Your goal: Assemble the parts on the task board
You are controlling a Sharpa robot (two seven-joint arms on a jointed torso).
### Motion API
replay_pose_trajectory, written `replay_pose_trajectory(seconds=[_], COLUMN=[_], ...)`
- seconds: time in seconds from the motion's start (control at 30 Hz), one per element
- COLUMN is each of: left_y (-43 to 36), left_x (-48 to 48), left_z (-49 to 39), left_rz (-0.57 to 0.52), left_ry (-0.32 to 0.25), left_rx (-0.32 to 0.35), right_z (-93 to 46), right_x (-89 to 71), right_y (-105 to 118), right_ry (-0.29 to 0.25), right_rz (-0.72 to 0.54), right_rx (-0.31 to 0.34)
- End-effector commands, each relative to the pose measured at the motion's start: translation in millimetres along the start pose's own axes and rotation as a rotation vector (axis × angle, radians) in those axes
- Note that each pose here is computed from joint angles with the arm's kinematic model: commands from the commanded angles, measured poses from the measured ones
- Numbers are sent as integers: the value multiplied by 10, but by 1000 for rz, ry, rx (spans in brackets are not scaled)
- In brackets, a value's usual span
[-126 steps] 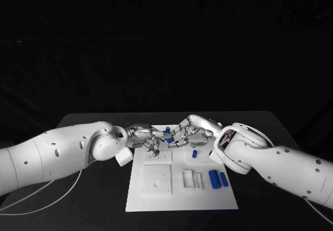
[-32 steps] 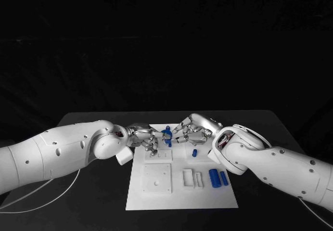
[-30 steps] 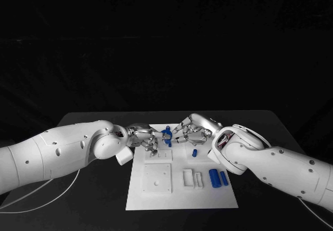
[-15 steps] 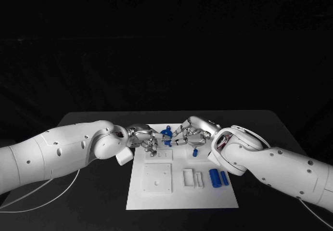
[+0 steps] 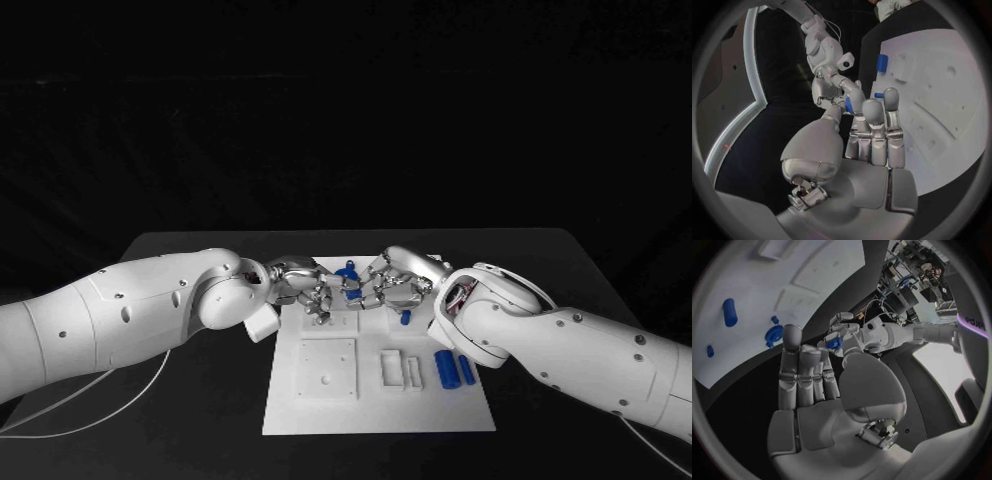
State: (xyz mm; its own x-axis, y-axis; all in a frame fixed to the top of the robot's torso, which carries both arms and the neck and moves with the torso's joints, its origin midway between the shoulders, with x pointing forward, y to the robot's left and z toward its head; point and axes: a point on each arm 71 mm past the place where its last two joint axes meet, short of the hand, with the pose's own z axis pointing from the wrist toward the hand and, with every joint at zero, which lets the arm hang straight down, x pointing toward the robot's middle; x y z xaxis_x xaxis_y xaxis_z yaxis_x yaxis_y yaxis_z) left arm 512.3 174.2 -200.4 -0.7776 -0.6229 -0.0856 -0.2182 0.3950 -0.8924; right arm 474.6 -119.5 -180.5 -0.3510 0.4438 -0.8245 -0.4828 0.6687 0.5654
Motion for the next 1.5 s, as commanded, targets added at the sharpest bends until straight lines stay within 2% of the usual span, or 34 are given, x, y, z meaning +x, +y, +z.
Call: replay_pose_trajectory(seconds=[0.03,0.67,1.23,1.5], left_y=[-22,-6,-13,-17], left_x=[17,-11,-2,4], left_z=[4,3,17,19], left_rz=[-5,40,44,40], left_ry=[16,0,0,-2], left_rx=[17,0,-1,1], right_z=[2,-8,26,35], right_x=[19,-23,34,61], right_y=[23,8,32,28], right_ry=[16,-33,5,4], right_rz=[4,19,-1,-33], right_rx=[-18,-13,-13,3])
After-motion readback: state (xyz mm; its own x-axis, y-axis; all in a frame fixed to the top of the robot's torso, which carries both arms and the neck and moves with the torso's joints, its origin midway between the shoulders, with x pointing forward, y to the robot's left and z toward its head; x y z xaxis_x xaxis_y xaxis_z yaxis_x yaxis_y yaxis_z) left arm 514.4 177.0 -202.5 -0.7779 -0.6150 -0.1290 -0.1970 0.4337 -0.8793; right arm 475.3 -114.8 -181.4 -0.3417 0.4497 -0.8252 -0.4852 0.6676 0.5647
